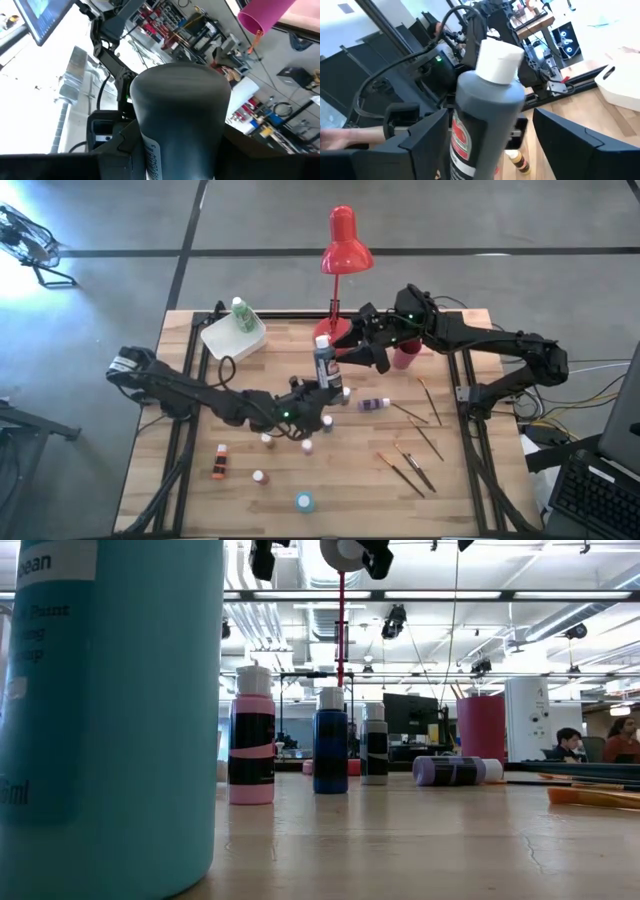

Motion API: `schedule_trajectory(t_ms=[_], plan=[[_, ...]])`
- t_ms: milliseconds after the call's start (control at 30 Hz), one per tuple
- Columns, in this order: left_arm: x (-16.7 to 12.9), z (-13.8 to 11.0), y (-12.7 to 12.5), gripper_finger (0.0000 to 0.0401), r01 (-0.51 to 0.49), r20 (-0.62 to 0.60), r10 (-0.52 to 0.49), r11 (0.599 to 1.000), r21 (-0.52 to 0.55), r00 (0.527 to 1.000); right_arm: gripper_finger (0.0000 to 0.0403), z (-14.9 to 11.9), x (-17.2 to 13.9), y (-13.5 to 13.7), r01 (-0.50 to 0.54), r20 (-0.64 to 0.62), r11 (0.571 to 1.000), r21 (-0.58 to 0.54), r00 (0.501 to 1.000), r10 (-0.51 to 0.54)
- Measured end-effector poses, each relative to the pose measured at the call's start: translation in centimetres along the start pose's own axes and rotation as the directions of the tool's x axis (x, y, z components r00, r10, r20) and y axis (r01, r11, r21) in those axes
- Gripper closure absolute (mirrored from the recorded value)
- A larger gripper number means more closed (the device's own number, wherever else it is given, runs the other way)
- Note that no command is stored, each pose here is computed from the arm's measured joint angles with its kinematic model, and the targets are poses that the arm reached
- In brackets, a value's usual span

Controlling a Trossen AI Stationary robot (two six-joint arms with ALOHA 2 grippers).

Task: Pick & Place Paint Supplies
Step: Put the black paint bottle into the white bin

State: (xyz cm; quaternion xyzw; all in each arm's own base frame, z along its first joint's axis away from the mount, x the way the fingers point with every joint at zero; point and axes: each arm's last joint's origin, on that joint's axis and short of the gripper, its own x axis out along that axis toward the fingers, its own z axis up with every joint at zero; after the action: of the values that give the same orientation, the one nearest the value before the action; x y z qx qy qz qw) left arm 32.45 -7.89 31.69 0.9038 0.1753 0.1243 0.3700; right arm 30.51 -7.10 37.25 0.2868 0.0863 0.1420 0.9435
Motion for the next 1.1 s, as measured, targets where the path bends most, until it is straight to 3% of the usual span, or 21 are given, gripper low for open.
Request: schedule_trajectory(t_ms=[333,567,767,1100], plan=[[0.7,-0.6,-0.7,0.0241,0.001,-0.006,-0.001,1.000,0.005,1.000,0.0077,-1.0,2.1,-0.6,-0.021,-0.021,1.000,0.002,1.000,0.021],[0.8,-0.7,-0.7,0.0241,0.001,-0.012,0.000,1.000,0.001,1.000,0.0079,-1.3,3.3,-0.3,-0.001,0.020,0.999,-0.049,1.000,0.002],[0.9,-0.8,-0.8,0.0241,0.001,-0.018,-0.001,1.000,-0.002,1.000,0.0121,-1.6,3.6,-0.4,0.052,0.043,0.997,-0.063,0.998,-0.050],[0.9,-0.8,-0.9,0.0240,0.020,-0.024,-0.020,0.999,-0.028,1.000,0.0235,-1.6,3.6,-0.4,0.067,0.045,0.997,-0.042,0.997,-0.066]])
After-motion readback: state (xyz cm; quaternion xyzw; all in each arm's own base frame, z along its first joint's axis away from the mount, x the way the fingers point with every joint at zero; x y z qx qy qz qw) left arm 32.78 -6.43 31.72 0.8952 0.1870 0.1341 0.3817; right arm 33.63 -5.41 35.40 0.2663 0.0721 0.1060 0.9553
